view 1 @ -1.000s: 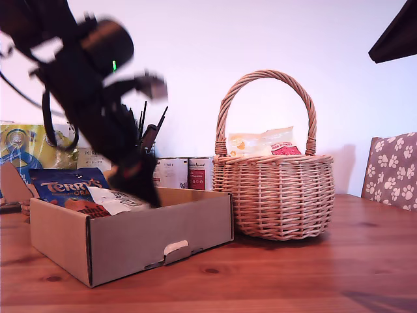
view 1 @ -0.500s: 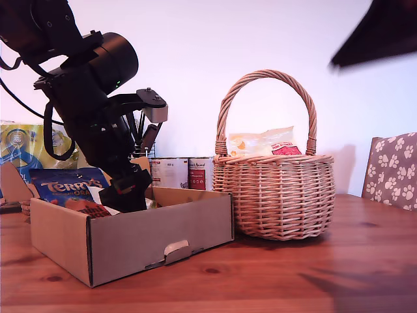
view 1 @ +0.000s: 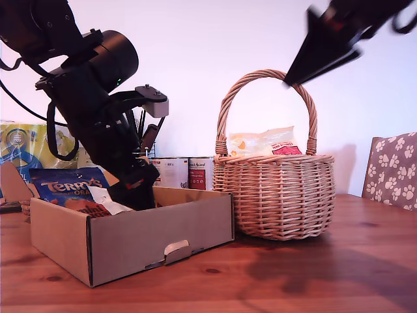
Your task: Move the bags of Easter eggs from the cardboard box on the left into the woven basket on the right side.
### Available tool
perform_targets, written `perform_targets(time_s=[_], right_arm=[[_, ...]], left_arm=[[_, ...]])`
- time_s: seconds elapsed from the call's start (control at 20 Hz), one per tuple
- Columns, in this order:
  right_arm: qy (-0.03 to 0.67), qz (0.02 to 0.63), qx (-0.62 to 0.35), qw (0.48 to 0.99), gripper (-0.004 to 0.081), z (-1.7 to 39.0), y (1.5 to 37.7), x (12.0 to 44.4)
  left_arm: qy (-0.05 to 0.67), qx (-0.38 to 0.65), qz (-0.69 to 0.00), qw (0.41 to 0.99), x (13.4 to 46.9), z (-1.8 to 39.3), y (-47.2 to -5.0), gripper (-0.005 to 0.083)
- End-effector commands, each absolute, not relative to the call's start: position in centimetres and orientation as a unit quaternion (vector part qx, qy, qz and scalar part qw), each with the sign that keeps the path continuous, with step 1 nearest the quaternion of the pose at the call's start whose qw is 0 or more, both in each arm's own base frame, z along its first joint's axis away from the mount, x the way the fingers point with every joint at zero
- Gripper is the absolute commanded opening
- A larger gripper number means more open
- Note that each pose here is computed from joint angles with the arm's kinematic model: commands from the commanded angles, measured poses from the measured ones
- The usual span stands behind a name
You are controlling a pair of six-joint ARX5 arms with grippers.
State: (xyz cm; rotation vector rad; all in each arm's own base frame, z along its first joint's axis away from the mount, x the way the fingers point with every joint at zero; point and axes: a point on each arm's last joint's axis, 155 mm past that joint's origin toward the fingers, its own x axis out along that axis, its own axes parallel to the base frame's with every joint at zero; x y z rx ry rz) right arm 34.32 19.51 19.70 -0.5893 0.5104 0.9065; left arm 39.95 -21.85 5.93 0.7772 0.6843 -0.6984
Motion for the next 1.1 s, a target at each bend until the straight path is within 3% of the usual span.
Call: perform_targets(time_s=[0.0, 0.4, 1.05], right_arm=[[0.281, 0.439, -0.29, 0.803, 0.0367, 17.0, 19.8, 34.8], [0.341, 0.464, -0.342, 0.743, 0.0368, 13.3, 20.6, 36.8], [0.447, 0.466, -0.359, 0.674, 0.0339, 8.4, 18.5, 33.6]], left_arm=[[0.333, 0.357, -0.329, 0.808, 39.8, 4.7, -21.9, 0.0781], [0.336, 0.338, -0.327, 0.816, 39.8, 4.8, -22.2, 0.0781], [0.339, 0.322, -0.319, 0.824, 40.0, 5.0, -22.2, 0.0781]])
